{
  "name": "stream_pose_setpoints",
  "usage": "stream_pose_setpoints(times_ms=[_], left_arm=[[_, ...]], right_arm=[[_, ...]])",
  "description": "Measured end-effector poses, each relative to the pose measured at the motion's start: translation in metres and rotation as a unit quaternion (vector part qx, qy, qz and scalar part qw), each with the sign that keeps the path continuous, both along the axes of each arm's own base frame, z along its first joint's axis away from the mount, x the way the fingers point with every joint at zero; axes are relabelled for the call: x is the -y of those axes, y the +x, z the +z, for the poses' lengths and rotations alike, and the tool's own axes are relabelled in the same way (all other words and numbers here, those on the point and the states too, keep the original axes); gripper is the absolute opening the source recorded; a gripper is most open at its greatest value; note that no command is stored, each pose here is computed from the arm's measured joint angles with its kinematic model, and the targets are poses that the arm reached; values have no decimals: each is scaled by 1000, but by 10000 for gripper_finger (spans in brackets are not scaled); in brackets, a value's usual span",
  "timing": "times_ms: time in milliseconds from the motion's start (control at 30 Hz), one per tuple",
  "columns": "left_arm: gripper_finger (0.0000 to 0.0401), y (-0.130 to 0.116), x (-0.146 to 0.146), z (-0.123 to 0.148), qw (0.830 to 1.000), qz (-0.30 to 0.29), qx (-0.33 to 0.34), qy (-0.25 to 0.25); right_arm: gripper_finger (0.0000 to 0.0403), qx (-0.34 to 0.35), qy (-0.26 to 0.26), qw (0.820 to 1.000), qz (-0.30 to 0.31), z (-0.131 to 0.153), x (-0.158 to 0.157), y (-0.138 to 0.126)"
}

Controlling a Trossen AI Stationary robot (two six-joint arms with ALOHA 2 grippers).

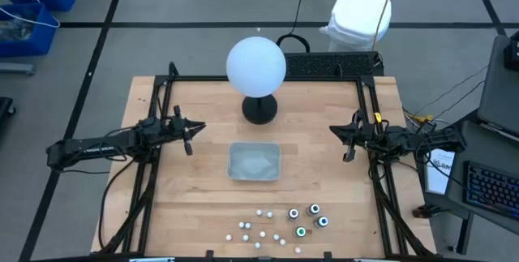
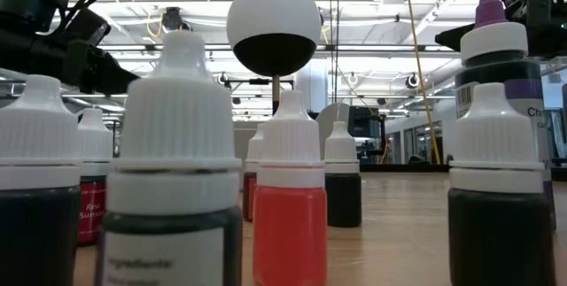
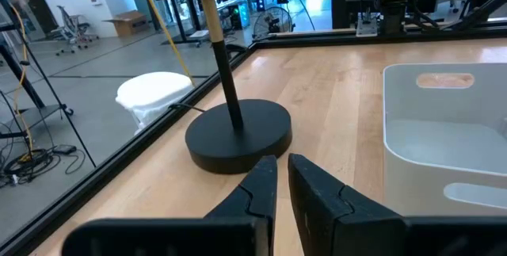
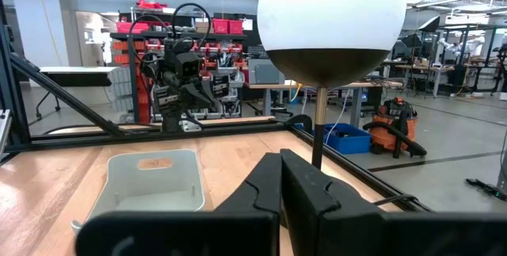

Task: Pick & Place food coloring

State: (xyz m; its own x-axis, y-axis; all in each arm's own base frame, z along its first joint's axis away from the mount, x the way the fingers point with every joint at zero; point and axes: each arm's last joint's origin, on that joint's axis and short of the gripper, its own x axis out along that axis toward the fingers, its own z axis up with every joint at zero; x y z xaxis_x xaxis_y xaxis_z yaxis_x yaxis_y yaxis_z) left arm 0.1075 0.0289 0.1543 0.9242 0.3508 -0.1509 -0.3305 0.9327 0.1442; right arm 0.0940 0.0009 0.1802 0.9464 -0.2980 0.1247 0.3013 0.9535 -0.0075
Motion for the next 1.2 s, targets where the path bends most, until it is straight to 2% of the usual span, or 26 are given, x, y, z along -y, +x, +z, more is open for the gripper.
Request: stream_pose_setpoints(times_ms=[467, 667, 967, 1200], left_arm=[[42, 0, 0, 0, 1000, 0, 0, 0], [42, 0, 0, 0, 998, -11, -24, 64], [42, 0, 0, 1, 998, -10, -19, 58], [42, 1, 1, 7, 997, -6, 57, -57]], right_arm=[[0, 0, 0, 1000, 0, 0, 0, 0], [0, 0, 0, 1000, 0, 0, 0, 0], [0, 0, 0, 1000, 0, 0, 0, 0], [0, 3, 1, 1000, 0, 0, 0, 0]])
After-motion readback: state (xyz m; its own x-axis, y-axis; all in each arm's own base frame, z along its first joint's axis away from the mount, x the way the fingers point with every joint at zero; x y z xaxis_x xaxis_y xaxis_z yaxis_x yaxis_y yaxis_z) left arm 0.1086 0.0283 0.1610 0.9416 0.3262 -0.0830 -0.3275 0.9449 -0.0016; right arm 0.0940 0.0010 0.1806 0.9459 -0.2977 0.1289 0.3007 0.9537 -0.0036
